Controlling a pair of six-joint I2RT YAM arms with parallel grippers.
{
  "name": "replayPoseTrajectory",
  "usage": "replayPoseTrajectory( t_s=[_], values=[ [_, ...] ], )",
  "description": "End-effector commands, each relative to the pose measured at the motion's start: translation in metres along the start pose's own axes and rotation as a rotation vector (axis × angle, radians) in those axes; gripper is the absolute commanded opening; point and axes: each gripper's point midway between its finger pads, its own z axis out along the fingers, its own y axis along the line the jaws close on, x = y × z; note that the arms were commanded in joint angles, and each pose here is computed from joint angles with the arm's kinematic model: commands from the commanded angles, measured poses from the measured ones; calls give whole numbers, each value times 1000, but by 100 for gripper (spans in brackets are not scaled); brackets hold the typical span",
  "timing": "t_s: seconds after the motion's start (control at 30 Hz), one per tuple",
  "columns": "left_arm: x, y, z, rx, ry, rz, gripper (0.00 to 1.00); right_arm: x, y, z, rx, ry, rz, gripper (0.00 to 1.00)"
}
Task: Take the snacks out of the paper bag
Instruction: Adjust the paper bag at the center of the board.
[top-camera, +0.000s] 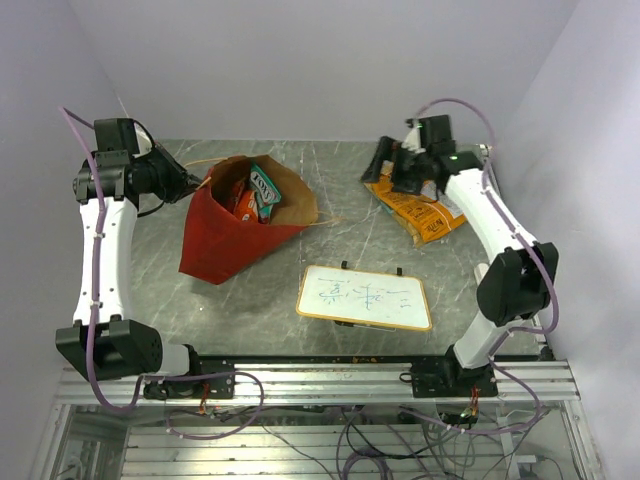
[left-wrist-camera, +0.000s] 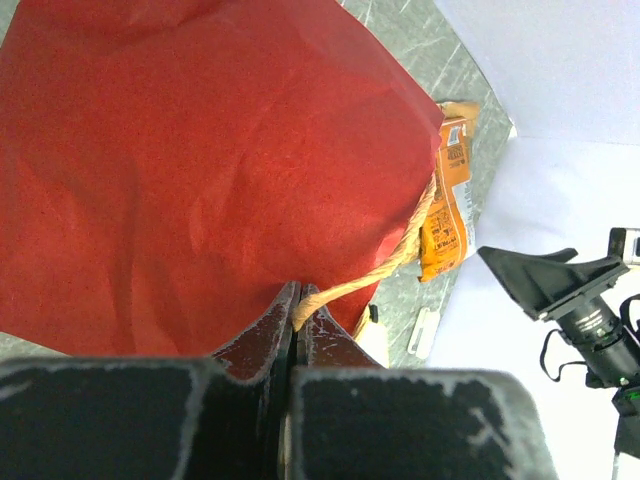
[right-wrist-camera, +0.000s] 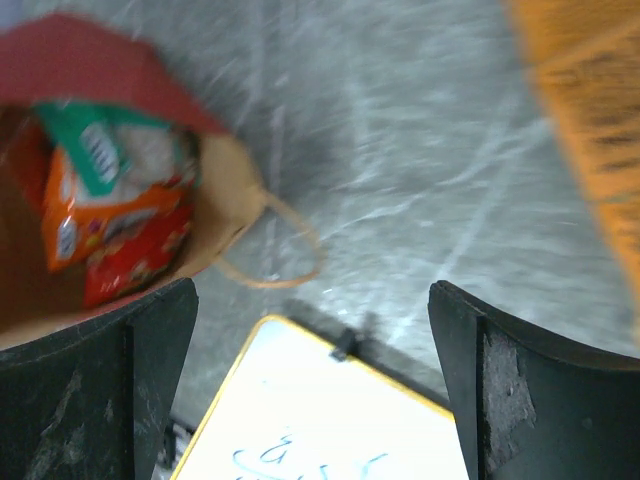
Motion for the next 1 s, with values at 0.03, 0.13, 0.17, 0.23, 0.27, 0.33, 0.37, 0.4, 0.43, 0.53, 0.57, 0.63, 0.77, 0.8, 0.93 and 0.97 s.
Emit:
replayPoseTrajectory(
  t_s=[0.03,0.13,0.17,0.23,0.27,0.33,0.37,0.4,0.43,0.53,0.57,0.63,0.77,0.8,0.93,0.97],
  values=[
    [-3,-11,-7,38,-13,30,7,51,74,23,-134,120,-190,100],
    [-3,-8,-7,17,-5,27,7,62,60,47,-107,184,-177,100],
    [-4,-8,-8,9,-1,35,7,65,59,56,-123,220,-177,100],
    [-9,-10,-7,5,0,63,7,68,66,68,-192,245,-201,100],
    [-10,-10,-6,7,1,68,7,72,72,74,-245,257,-216,100],
    [-12,-9,-4,-3,2,76,7,81,75,87,-283,286,-214,98],
    [-13,-10,-3,-3,7,78,7,86,76,93,-298,308,-202,97],
    [-13,-11,-1,2,10,78,7,93,75,102,-310,337,-181,96],
    [-14,-11,0,7,10,76,7,99,76,107,-324,362,-161,95],
    [-16,-11,5,9,13,70,7,111,76,119,-348,406,-138,91],
    [-17,-12,6,10,15,68,7,114,76,121,-355,418,-137,90],
    [-18,-14,10,17,22,64,7,119,80,120,-396,442,-137,84],
    [-25,-25,17,55,27,37,7,136,94,116,-466,487,-129,37],
    [-26,-27,19,56,29,22,7,140,98,114,-467,494,-126,28],
    [-24,-44,25,93,61,-40,7,154,127,93,-486,503,-186,11],
    [-24,-46,26,95,73,-47,7,161,136,87,-491,505,-211,8]
  ],
)
